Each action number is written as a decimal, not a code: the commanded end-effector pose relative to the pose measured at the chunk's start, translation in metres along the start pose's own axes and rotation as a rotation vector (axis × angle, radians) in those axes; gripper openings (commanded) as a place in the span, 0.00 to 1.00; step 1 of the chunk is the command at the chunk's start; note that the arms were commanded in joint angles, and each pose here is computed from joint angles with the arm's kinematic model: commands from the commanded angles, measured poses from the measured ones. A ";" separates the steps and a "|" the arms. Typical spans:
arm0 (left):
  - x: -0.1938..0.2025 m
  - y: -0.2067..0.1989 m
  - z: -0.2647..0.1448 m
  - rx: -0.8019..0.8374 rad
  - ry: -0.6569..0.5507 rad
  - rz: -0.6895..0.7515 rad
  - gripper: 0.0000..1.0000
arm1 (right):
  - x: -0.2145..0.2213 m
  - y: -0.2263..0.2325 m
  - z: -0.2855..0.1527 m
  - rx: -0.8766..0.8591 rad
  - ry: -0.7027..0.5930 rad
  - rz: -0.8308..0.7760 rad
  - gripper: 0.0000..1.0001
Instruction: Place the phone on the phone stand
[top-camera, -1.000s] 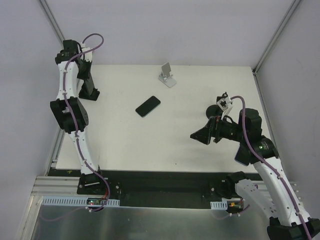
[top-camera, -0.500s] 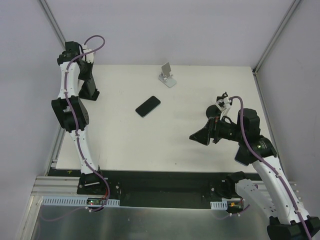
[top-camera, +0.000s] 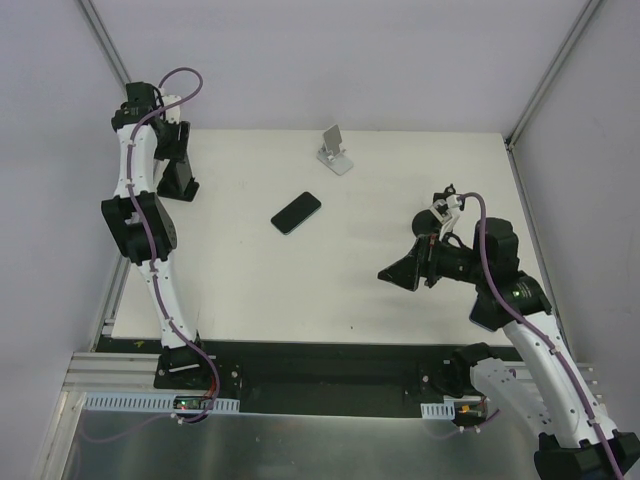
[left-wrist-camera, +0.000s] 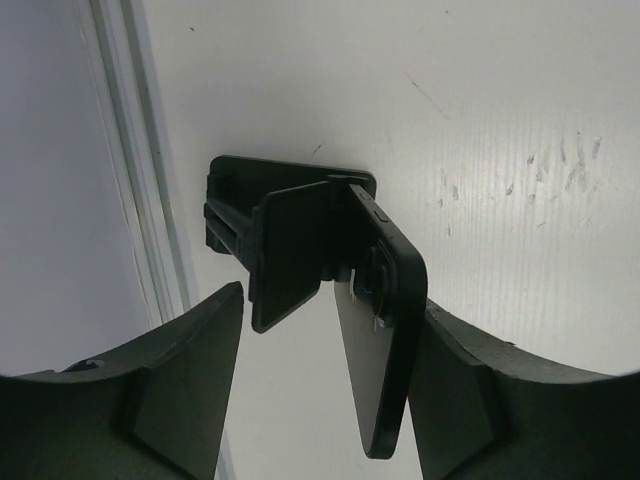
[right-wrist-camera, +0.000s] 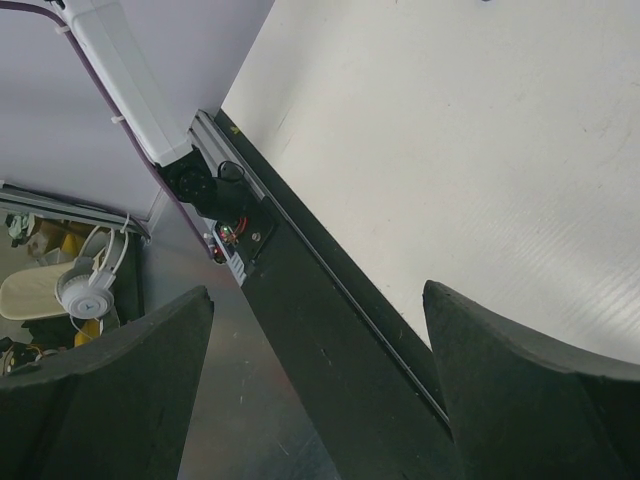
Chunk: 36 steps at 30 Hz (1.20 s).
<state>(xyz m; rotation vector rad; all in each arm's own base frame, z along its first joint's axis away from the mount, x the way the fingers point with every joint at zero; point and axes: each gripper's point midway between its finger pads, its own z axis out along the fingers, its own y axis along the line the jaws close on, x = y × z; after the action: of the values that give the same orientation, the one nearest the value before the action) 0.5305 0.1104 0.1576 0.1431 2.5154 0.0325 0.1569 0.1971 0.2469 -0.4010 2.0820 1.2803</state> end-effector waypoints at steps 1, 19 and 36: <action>-0.012 0.023 -0.015 -0.073 -0.049 -0.073 0.60 | -0.005 0.013 -0.004 -0.046 -0.023 -0.033 0.88; -0.016 0.023 -0.018 -0.063 -0.080 -0.166 0.64 | 0.000 0.007 -0.003 -0.021 -0.022 -0.001 0.89; 0.072 -0.101 -0.172 0.200 -0.271 -0.626 0.84 | 0.005 -0.062 -0.008 0.404 0.103 0.146 0.90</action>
<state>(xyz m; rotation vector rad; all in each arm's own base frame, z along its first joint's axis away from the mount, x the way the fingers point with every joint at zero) 0.4036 0.0926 0.2292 -0.5584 2.3326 -0.0397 0.1716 0.1723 0.2089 -0.1760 2.4346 1.0271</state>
